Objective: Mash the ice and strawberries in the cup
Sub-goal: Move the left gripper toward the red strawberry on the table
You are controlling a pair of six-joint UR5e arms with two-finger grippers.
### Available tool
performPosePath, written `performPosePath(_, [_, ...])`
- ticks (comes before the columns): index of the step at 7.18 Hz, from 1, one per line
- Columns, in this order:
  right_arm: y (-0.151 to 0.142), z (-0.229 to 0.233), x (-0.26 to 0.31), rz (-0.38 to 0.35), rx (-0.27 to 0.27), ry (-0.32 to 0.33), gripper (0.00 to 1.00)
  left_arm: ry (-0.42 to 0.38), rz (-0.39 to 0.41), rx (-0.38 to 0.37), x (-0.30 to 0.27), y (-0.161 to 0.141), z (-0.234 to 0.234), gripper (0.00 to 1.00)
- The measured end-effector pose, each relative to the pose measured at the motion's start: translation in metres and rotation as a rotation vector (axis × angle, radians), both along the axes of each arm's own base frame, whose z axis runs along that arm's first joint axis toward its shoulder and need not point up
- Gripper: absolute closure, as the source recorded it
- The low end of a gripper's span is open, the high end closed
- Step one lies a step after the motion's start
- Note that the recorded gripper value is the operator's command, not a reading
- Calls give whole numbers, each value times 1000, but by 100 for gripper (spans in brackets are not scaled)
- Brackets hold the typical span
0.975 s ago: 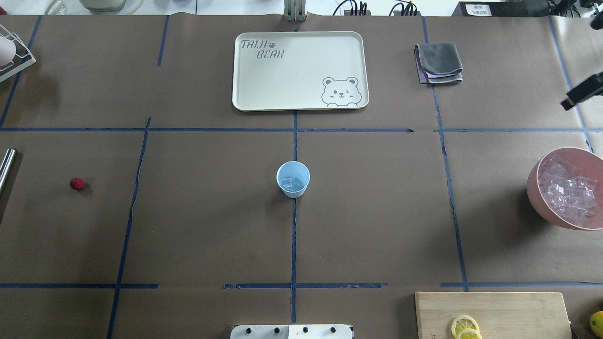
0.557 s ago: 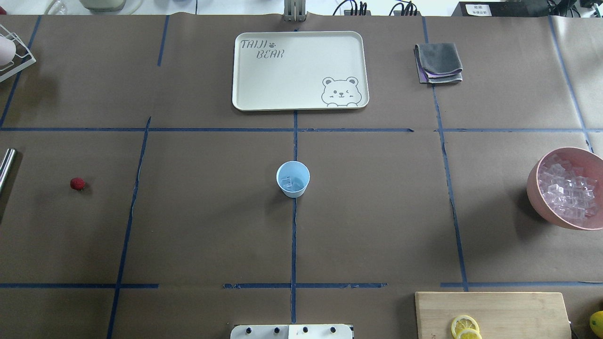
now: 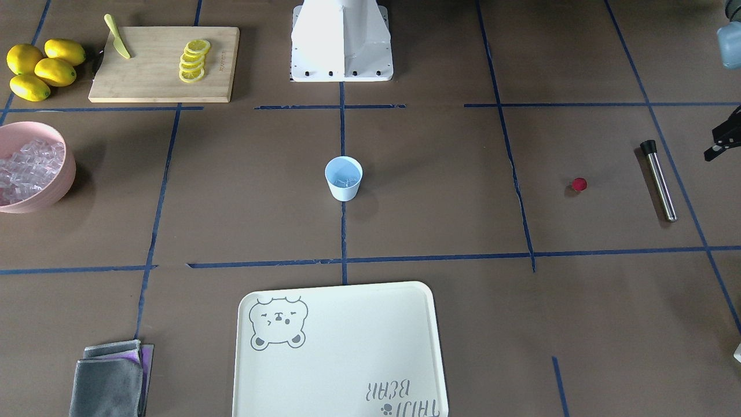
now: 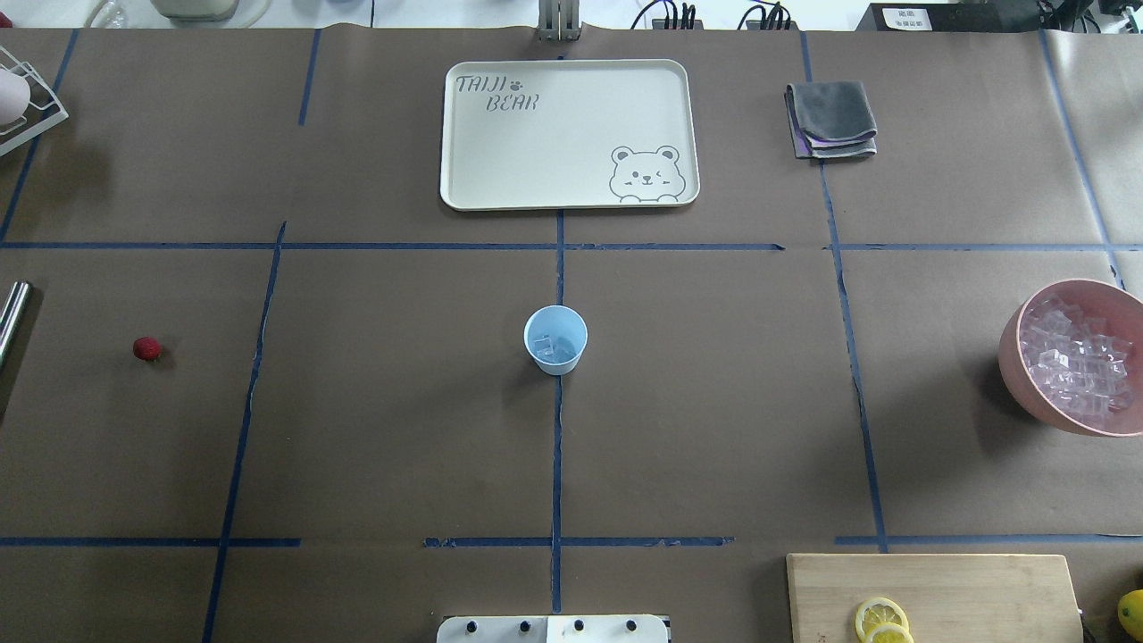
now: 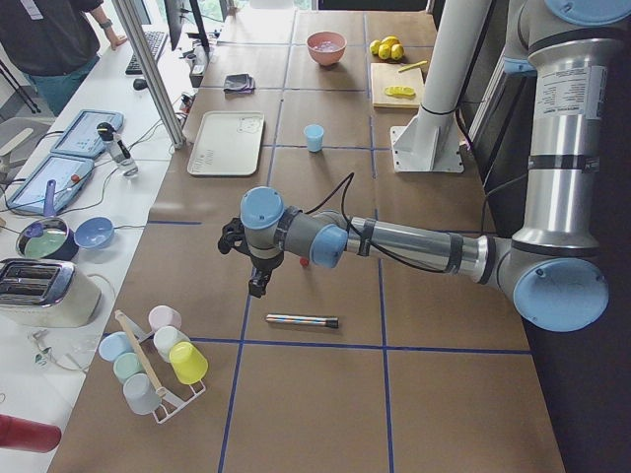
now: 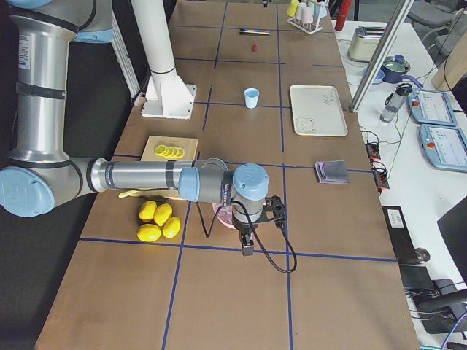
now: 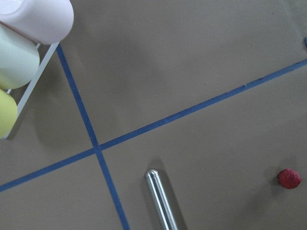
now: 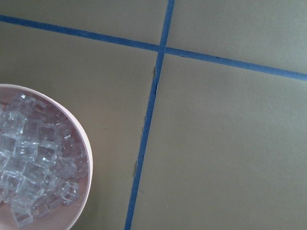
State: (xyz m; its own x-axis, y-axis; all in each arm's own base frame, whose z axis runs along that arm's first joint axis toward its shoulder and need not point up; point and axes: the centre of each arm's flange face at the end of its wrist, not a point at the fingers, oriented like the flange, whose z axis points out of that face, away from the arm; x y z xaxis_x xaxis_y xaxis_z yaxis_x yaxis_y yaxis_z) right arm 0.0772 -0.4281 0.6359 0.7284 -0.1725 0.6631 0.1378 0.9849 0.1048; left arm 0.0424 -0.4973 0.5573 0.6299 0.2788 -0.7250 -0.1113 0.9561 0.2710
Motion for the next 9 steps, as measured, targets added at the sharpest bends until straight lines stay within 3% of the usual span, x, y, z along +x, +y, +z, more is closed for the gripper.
performPosePath(3, [0, -1, 0, 4, -1, -2, 0, -18, -88, -90, 95, 39, 4, 0])
performPosePath(6, [0, 0, 0, 4, -4, -3, 0, -39, -93, -114, 184, 63, -5, 0])
performPosePath(9, [0, 1, 0, 4, -5, -3, 0, -37, -89, -129, 227, 68, -17, 0])
